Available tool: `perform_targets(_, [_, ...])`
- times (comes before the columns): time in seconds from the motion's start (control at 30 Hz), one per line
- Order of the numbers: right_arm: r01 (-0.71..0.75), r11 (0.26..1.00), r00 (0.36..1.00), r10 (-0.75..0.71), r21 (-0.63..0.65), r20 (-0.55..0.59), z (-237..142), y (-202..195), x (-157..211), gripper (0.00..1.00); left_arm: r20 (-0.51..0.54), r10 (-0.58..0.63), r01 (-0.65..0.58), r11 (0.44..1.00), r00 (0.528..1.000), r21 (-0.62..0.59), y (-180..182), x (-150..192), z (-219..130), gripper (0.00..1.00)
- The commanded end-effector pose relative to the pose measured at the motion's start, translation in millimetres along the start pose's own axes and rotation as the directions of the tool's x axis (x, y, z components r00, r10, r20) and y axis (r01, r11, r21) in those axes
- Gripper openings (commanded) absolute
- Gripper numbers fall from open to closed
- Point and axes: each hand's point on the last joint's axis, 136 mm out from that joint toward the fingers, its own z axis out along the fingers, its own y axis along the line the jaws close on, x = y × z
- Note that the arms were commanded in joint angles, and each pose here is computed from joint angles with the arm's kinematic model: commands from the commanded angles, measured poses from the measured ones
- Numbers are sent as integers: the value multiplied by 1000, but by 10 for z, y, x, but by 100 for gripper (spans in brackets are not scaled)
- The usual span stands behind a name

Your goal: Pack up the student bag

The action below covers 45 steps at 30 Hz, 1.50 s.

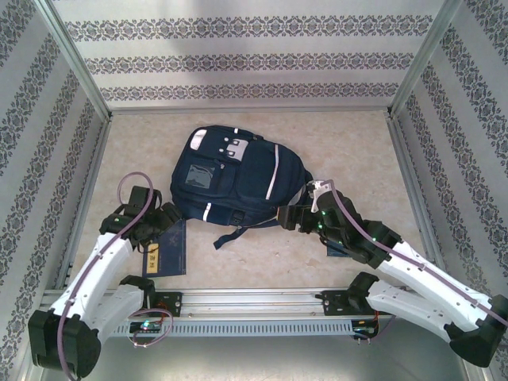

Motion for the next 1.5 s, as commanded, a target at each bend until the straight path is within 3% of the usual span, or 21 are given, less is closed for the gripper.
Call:
perform_targets(0.0, [-6, 995, 1000, 4, -101, -15, -32, 189, 31, 83, -42, -111, 110, 994, 993, -14, 88, 111, 183, 91])
perform_targets(0.53, [-15, 989, 998, 5, -145, -67, -23, 287, 132, 83, -272, -146, 164, 985, 951, 45, 90, 688, 633, 92])
perform_targets(0.9, [4, 991, 984, -28, -137, -173, 296, 370, 314, 83, -338, -61, 134, 971, 939, 196, -288, 1069, 431, 93])
perform_targets(1.3, [46, 987, 959, -86, -152, -271, 562, 509, 501, 81, -364, 170, -58, 952, 916, 300, -717, 1392, 400, 92])
perform_targets(1.47, [18, 993, 947, -55, -118, -317, 704, 439, 627, 78, -356, 370, -226, 894, 858, 386, -992, 1569, 370, 90])
